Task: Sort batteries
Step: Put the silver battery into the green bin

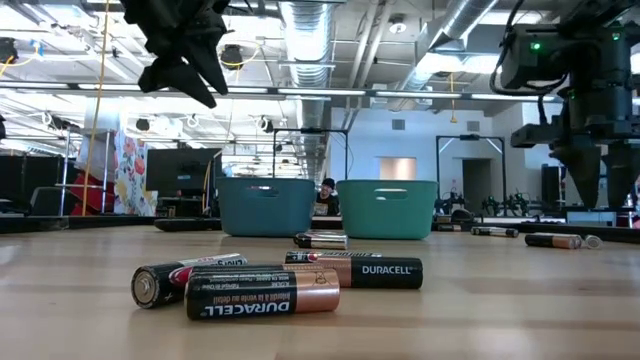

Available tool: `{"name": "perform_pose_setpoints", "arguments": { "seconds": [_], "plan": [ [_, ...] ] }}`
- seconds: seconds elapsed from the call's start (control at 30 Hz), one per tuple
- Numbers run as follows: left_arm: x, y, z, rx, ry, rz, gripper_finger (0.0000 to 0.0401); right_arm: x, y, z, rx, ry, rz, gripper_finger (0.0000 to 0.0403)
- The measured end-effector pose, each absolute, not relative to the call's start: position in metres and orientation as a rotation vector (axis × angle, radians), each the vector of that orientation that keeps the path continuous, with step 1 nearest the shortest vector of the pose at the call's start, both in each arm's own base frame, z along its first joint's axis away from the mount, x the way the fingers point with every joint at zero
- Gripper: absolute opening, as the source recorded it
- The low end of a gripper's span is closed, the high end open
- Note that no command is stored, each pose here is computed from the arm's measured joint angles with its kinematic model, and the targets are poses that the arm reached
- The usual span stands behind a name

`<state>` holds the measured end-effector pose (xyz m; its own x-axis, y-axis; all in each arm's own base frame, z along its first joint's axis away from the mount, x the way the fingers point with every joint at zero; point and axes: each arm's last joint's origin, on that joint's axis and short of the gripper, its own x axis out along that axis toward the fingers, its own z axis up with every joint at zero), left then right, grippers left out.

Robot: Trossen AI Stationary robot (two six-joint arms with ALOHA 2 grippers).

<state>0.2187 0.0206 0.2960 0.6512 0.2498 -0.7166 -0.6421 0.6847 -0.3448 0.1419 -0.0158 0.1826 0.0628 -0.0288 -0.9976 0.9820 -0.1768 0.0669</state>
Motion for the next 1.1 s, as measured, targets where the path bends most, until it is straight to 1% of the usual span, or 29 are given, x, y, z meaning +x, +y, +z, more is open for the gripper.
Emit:
{"name": "perform_pose_setpoints", "arguments": {
  "seconds": [0.17,0.53,0.7,0.77,1.1],
  "plan": [
    [0.218,0.025,0.296,-0.582,0.692,0.540,0.0141,0.154,-0.015,0.175,1.390,1.024,-1.316,0.0127],
    [0.217,0.036,0.296,-0.417,0.727,0.513,0.0141,0.164,-0.008,0.160,1.447,1.008,-1.474,0.0127],
    [0.216,0.042,0.296,-0.352,0.742,0.509,0.0141,0.171,-0.007,0.157,1.475,0.969,-1.454,0.0127],
    [0.215,0.045,0.296,-0.332,0.748,0.510,0.0141,0.172,-0.007,0.155,1.474,0.971,-1.478,0.0127],
    [0.213,0.053,0.296,-0.311,0.762,0.484,0.0141,0.177,-0.006,0.144,1.442,1.014,-1.520,0.0127]
  ]
}}
